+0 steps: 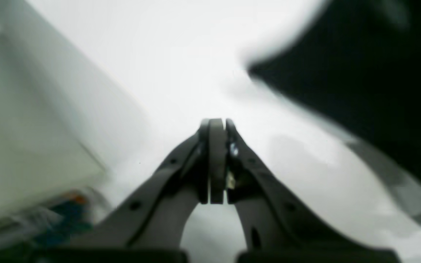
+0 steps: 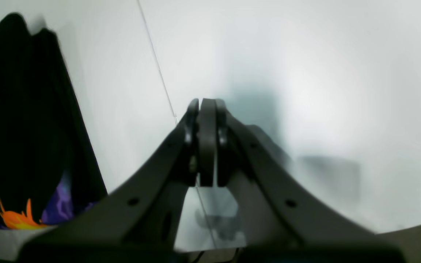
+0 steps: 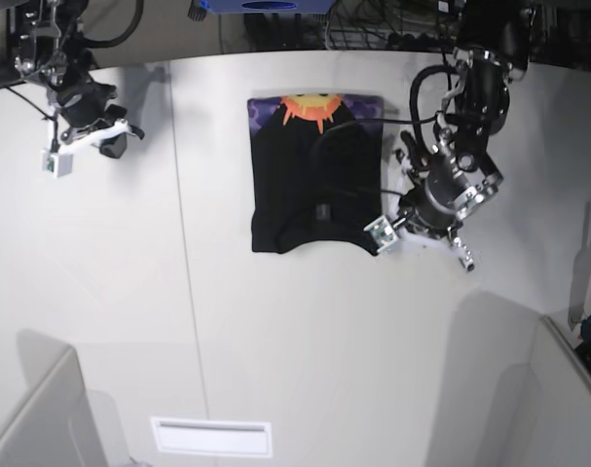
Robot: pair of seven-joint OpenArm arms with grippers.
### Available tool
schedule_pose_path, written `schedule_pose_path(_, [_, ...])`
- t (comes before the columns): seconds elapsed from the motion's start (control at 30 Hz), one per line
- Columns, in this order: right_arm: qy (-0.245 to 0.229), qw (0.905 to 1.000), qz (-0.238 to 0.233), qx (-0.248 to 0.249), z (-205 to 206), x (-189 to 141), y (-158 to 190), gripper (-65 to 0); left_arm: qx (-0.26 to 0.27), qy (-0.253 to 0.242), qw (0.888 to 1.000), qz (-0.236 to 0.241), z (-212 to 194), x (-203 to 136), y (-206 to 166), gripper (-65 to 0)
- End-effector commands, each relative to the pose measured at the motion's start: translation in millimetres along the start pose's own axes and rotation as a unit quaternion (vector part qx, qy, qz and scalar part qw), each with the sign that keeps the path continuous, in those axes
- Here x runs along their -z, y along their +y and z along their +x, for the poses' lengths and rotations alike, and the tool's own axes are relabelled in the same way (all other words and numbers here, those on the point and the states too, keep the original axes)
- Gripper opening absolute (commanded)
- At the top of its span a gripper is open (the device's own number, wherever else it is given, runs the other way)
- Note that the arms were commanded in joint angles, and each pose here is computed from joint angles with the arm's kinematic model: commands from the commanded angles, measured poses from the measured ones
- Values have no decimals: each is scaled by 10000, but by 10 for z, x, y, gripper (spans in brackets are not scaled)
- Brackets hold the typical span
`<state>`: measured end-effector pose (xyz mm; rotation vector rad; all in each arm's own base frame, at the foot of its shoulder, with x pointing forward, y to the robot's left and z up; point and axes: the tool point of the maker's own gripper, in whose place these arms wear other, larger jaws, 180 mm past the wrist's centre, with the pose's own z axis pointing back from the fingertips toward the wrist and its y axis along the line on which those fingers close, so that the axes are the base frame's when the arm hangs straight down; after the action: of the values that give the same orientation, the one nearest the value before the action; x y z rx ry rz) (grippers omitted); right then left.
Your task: Fold the T-shirt properly
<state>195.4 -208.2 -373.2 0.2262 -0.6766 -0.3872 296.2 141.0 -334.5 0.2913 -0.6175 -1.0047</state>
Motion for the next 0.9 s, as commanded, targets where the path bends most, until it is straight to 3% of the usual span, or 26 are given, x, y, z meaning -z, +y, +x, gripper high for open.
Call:
schedule_pose_path(0.0, [-93,9998,-100,-144,65,-74,-88,-650,-61,-189,9998,-1,-70,-44,-24,-650])
schedule_pose_path(0.17, [41,9987,-209,-468,-132,-277,-334,-650,-708,-919,9914,-599,-641,-293,-675,-650])
schedule_pose_path(0.3, [68,9960,-429,-782,-297,-621,-687,-650,-1363,-1122,9822,-645,-1114,-674,-945,-650])
schedule_pose_path(0.43, [669,9915,-572,-962,-691,-945,-907,-650,-2195,-1002,9682,-667,-1485,-1050,-1162,-650])
schedule_pose_path(0.57, [1652,9796,-251,-1111,-1333,-1203,-824,-650,-3007,-681,9477,-822,-1796,-1358,-1419,-650])
schedule_pose_path(0.63, [2126,9642,-235,-1566,-1650,-1234,-798,-650,-3256,-418,9395,-977,-1977,-1414,-1636,-650])
schedule_pose_path(0.73, [2769,9258,-277,-2557,-2158,-1091,-854,-650,-3880,-140,9152,-1081,-2221,-1400,-2076,-650])
schedule_pose_path(0.83, [3503,8861,-229,-3025,-2811,-910,-927,-650,-4445,-29,8860,-1317,-2374,-1221,-2656,-650])
schedule_pose_path(0.87, [3676,8780,-194,-3060,-2963,-869,-935,-650,-4573,66,8780,-1417,-2435,-1171,-2844,-650])
